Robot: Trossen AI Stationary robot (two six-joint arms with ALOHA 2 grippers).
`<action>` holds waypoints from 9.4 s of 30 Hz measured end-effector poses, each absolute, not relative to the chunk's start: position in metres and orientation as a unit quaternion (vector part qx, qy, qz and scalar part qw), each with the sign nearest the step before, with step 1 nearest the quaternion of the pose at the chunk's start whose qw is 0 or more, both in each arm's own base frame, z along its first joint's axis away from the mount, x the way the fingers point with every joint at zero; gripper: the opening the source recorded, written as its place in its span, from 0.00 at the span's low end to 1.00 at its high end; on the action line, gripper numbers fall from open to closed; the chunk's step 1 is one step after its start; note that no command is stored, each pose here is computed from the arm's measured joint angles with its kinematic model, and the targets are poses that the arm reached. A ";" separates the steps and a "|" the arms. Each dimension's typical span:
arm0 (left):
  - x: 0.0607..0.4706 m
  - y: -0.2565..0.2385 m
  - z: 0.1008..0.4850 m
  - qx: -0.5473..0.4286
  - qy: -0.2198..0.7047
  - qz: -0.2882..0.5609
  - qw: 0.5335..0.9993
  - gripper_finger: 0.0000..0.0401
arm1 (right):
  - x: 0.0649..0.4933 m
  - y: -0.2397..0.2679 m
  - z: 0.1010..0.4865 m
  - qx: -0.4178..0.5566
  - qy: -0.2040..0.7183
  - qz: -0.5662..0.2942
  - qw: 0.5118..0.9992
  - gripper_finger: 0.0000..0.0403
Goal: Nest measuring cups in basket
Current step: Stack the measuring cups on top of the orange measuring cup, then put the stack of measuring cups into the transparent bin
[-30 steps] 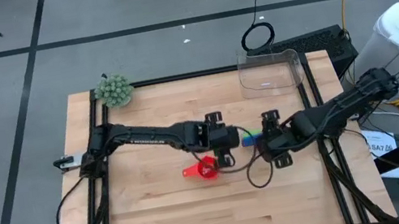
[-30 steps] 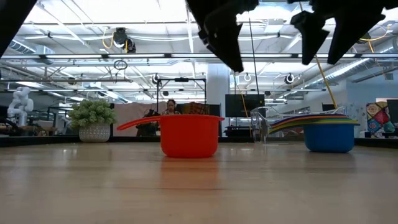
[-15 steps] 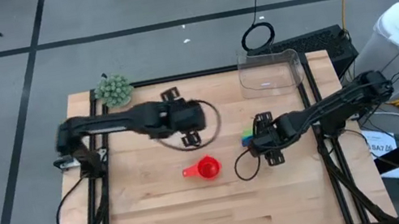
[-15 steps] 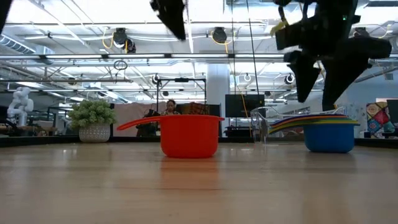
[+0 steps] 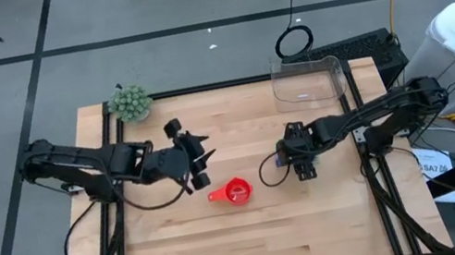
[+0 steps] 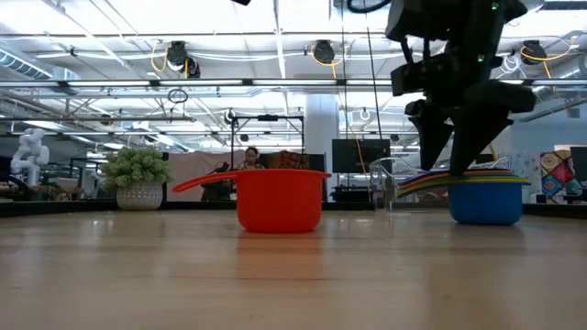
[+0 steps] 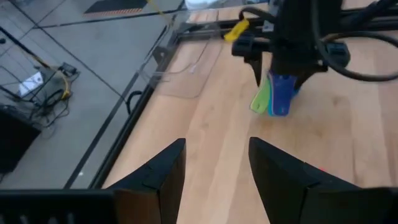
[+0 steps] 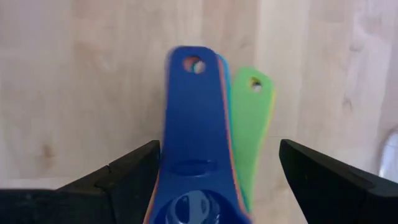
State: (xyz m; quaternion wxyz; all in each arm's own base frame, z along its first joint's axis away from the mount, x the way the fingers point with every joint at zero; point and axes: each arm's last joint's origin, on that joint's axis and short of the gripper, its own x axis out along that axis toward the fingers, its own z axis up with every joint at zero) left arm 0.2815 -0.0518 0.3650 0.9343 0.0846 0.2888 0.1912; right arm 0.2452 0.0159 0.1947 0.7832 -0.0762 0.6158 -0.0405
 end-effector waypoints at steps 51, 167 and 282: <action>0.275 -0.075 0.349 0.084 0.292 0.197 0.932 0.45 | 0.253 0.016 0.183 -0.048 0.630 0.013 0.775 0.53; 0.243 -0.066 0.344 0.070 0.356 0.263 0.894 0.45 | 0.364 0.086 0.270 -0.187 0.471 0.077 0.859 0.36; 0.189 -0.117 0.336 0.064 0.256 0.282 0.922 0.45 | 0.424 0.051 0.168 -0.125 0.558 0.066 0.817 0.48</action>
